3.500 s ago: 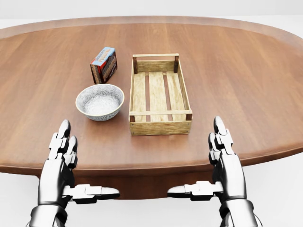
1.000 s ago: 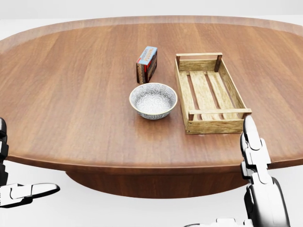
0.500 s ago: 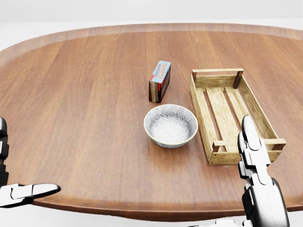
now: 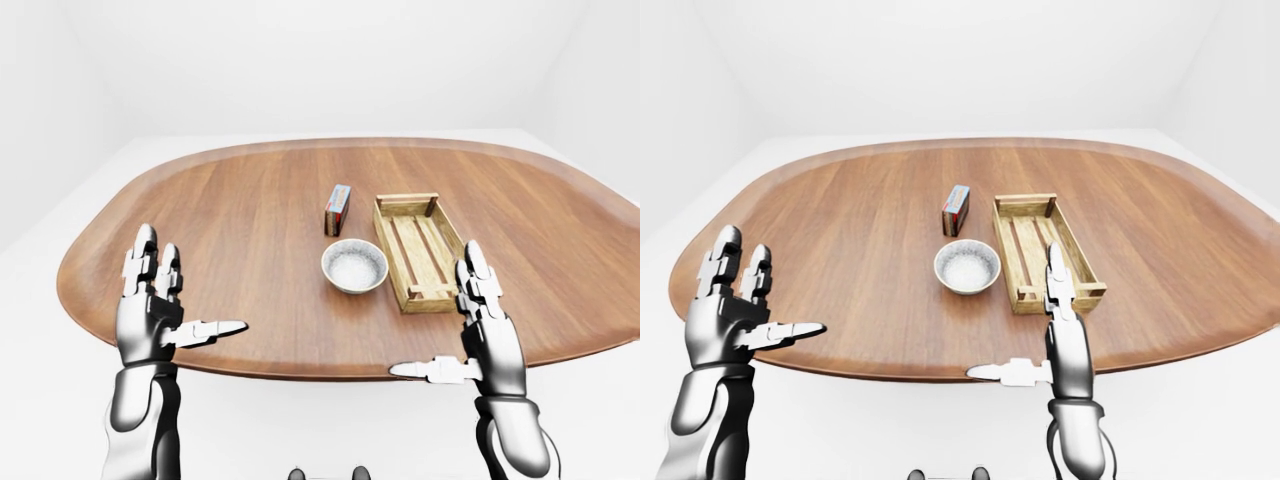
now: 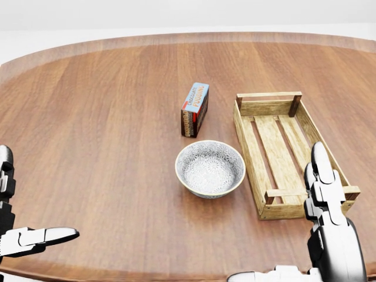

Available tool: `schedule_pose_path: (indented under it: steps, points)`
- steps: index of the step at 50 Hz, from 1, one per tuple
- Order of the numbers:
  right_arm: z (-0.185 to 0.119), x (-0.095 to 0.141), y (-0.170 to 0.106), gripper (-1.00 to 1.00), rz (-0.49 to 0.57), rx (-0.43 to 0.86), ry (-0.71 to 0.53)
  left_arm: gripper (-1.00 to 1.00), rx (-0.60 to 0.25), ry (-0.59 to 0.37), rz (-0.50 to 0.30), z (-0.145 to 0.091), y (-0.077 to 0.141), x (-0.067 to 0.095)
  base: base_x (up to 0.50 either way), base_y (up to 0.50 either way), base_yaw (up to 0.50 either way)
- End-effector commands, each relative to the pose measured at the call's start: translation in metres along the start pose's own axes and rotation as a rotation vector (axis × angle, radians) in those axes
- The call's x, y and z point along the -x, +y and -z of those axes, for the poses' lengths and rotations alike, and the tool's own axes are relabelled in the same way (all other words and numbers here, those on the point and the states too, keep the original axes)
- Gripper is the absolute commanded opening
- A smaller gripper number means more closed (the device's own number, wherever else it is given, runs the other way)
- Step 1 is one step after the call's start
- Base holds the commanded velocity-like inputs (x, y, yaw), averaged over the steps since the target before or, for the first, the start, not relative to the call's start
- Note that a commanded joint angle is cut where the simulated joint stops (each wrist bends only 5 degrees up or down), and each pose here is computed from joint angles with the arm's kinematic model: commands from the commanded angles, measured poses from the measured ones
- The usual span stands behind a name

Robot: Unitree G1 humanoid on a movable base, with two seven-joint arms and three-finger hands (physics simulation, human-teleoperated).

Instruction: Pick up the bowl on the left and put it in the tray.

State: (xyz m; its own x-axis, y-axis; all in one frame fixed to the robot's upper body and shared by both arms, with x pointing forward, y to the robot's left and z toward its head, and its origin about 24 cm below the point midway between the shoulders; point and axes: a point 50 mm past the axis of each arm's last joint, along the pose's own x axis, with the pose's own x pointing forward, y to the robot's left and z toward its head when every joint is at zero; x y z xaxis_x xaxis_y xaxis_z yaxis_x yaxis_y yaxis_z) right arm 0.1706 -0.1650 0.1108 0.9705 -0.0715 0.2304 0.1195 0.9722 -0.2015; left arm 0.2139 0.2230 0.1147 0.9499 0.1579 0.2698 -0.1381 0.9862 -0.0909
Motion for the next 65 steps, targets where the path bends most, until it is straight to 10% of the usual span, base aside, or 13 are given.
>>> schedule_pose_path:
  steps: [1,18,65]
  points:
    - [0.006,0.000,0.004,1.00,-0.009,0.000,0.020,1.00,-0.004,0.091,0.014,0.022,-0.010,0.000,-0.36,0.01,-0.47]
    - [0.004,0.001,0.009,1.00,-0.030,0.012,-0.003,1.00,0.001,0.077,0.010,0.019,-0.007,0.001,-0.14,0.01,-0.18]
    - [0.010,0.004,0.020,1.00,-0.050,0.037,0.041,1.00,0.000,0.062,0.019,0.014,-0.008,0.004,0.40,-0.04,0.00]
